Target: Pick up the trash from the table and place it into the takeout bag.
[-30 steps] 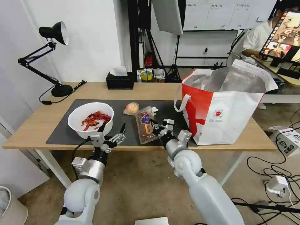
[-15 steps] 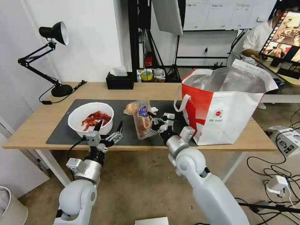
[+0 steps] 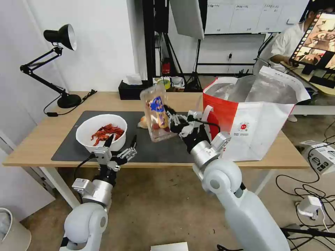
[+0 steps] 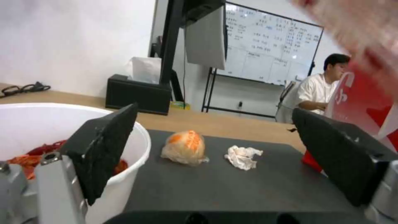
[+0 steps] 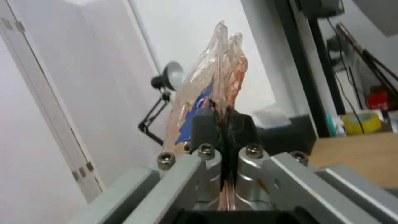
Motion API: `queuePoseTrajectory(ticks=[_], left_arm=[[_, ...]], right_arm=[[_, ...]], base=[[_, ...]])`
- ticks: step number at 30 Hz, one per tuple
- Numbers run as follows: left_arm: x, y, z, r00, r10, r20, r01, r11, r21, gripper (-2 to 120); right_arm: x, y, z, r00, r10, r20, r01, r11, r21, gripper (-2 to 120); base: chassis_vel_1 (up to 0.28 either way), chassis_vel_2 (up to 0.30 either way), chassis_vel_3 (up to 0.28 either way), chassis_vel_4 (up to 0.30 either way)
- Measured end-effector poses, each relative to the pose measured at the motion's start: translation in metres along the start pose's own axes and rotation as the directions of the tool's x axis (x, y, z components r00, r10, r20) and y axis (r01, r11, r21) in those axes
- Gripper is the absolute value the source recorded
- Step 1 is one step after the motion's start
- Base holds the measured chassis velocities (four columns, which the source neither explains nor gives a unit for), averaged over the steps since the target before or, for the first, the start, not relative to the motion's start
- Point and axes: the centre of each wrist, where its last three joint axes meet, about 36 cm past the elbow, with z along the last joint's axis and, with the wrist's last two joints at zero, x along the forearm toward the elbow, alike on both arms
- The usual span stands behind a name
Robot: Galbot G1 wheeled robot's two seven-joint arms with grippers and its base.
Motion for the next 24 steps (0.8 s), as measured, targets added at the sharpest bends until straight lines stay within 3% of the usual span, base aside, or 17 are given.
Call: queuePoseTrajectory(ticks=[11,24], left_arm=[[0.005,-0.003,-0.002,1.0,0.001,0.001,-0.001,1.0,0.004,100],[0.005,-0.006,-0.002,1.0,0.005,0.005,-0.005,1.0,0.012,100]], right_arm=[[0.007,0.002,-0.032,0.994,-0.014,0.11,0.011,1.0,0.02,0],[0.01,-0.024,-0.072,0.967,0.078,0.242,-0.086,0.996,0.02,0]], base=[[0.0,0.0,0.0,0.0],[0.0,0.0,0.0,0.0]])
